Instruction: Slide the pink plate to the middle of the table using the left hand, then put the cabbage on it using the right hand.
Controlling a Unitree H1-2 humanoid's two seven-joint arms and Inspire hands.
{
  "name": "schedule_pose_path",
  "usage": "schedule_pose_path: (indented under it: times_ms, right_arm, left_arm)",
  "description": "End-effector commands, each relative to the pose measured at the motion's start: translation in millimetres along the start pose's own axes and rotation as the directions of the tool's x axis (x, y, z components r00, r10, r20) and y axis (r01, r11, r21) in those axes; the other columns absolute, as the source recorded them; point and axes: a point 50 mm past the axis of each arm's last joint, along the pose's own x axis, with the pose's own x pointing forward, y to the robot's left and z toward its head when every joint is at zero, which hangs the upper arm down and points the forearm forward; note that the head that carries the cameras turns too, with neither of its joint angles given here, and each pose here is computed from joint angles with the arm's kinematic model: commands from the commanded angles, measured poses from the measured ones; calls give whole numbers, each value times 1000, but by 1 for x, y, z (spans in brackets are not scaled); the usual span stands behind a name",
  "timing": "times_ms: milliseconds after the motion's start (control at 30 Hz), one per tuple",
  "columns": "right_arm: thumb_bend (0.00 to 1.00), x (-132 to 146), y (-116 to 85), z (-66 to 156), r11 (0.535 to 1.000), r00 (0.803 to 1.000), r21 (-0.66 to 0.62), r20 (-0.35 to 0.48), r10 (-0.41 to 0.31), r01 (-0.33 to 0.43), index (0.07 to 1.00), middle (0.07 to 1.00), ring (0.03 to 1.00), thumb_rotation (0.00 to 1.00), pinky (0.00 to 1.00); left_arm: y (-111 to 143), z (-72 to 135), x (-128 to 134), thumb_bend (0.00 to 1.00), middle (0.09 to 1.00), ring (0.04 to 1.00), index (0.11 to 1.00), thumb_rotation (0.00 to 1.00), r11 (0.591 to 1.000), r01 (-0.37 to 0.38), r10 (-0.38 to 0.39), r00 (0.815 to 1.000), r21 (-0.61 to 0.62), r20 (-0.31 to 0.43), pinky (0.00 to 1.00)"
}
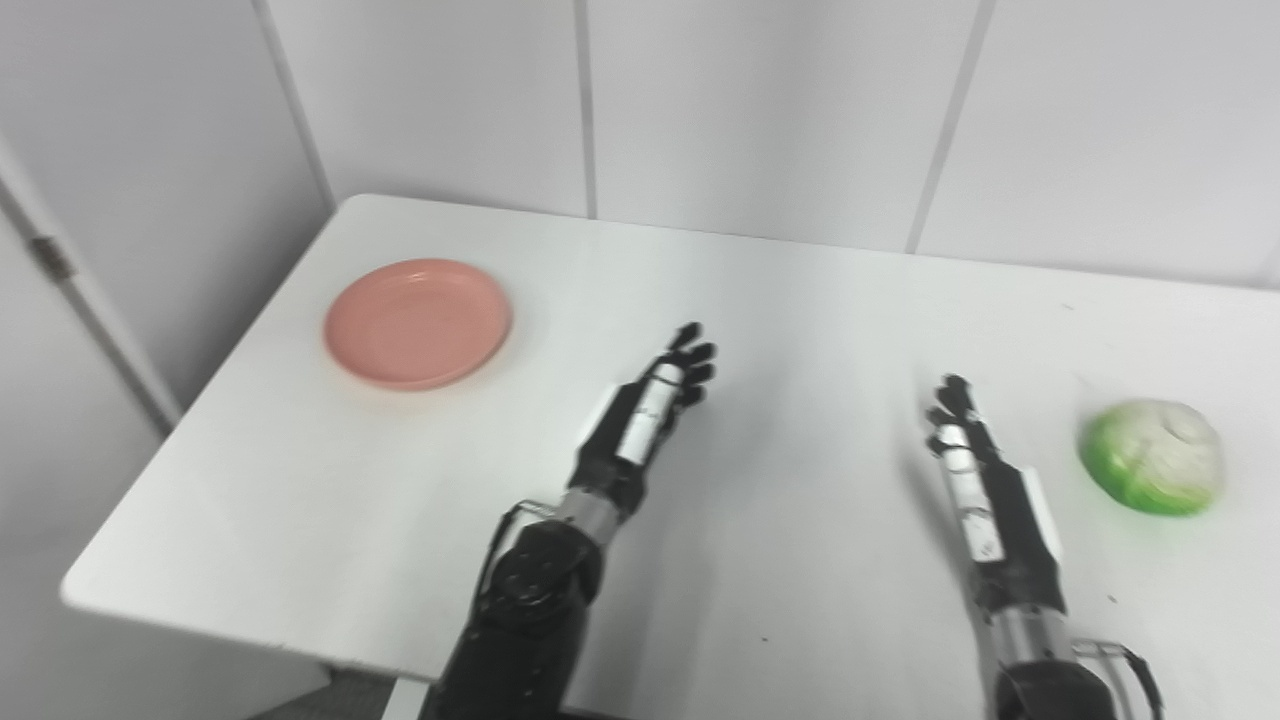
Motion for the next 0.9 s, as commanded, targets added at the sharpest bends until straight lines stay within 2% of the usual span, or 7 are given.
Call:
schedule_pose_path:
  times_ms: [0, 200, 600, 867]
  right_arm:
    - [169, -9, -12, -11, 1000, 1000, -11, -15, -17, 17, 968, 962, 957, 1000, 963]
    - [131, -9, -11, -13, 1000, 1000, 9, -3, -1, 1, 985, 978, 977, 1000, 997]
    - [132, -8, -10, -14, 1000, 1000, 22, -4, 5, -5, 984, 985, 987, 1000, 1000]
    - [141, -6, -9, -15, 1000, 1000, 28, -11, 9, -8, 989, 987, 985, 1000, 1000]
  left_arm:
    - [-9, -35, -11, 424, 934, 931, 930, 1000, 1000, -8, 7, 991, -10, -135, 924]
    - [-11, -38, -10, 415, 929, 922, 922, 1000, 1000, -9, 10, 990, 4, -139, 900]
    - [-9, -38, -9, 402, 932, 922, 922, 1000, 1000, -2, 1, 992, -7, -130, 898]
    - [-11, -23, -7, 403, 933, 923, 931, 1000, 1000, -3, 2, 997, -3, -80, 909]
